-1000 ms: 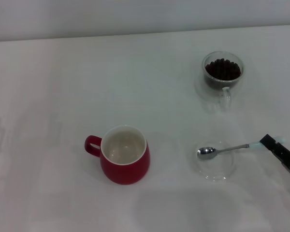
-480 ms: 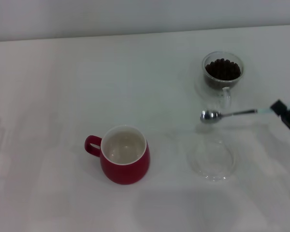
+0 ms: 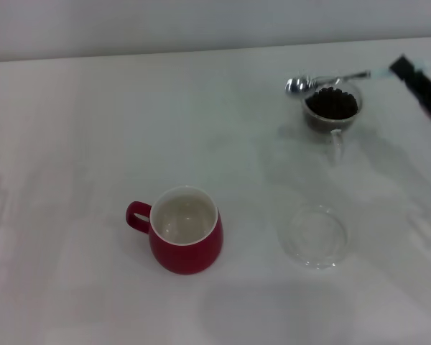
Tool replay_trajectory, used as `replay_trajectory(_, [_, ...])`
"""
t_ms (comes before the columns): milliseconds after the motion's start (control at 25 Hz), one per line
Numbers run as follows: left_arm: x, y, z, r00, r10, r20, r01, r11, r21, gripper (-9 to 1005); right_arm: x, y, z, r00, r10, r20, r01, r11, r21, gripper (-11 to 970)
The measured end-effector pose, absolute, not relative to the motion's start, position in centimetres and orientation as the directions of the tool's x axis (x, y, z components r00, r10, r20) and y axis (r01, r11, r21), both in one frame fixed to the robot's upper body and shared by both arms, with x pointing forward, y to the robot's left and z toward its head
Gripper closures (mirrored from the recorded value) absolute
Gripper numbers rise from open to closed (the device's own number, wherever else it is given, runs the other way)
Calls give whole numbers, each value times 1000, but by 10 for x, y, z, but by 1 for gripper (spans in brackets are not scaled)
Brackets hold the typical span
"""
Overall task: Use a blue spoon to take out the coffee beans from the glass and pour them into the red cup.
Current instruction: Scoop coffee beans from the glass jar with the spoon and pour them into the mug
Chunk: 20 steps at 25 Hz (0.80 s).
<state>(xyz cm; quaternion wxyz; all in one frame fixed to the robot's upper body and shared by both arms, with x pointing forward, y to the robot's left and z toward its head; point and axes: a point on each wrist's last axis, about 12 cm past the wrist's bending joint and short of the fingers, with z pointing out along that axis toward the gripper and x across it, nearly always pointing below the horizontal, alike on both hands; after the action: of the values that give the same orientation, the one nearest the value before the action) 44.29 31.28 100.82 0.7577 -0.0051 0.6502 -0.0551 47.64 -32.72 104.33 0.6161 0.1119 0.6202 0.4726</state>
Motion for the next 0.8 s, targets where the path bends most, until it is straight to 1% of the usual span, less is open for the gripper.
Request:
replay_trajectory(40, [443,313,1008,148,-90,-985,77,994,-79,270,476,-327,1043,-216,721,-658,-444,528,724,812])
replay_trajectory(200, [444,312,1008,149,-90,-985,78,994,-79,270,495,-335,1052,-135,683,-718,-442,607,660,813])
replay_trajectory(360, [444,313,1008,149,-91,-985,77,994,-80,270,500,-347,1055,-74,636,-768,-414,681,603,813])
replay_trajectory(560, [447,313,1010,157,-94,-983,66,994,-84,269,496,-360,1056,-50,580,-813,-402,733,548,813])
replay_trajectory(800, [449,312,1011,163,-100,-982,69,994,-90,269,486,-365,1059,9,495,-869,-429,787,443,813])
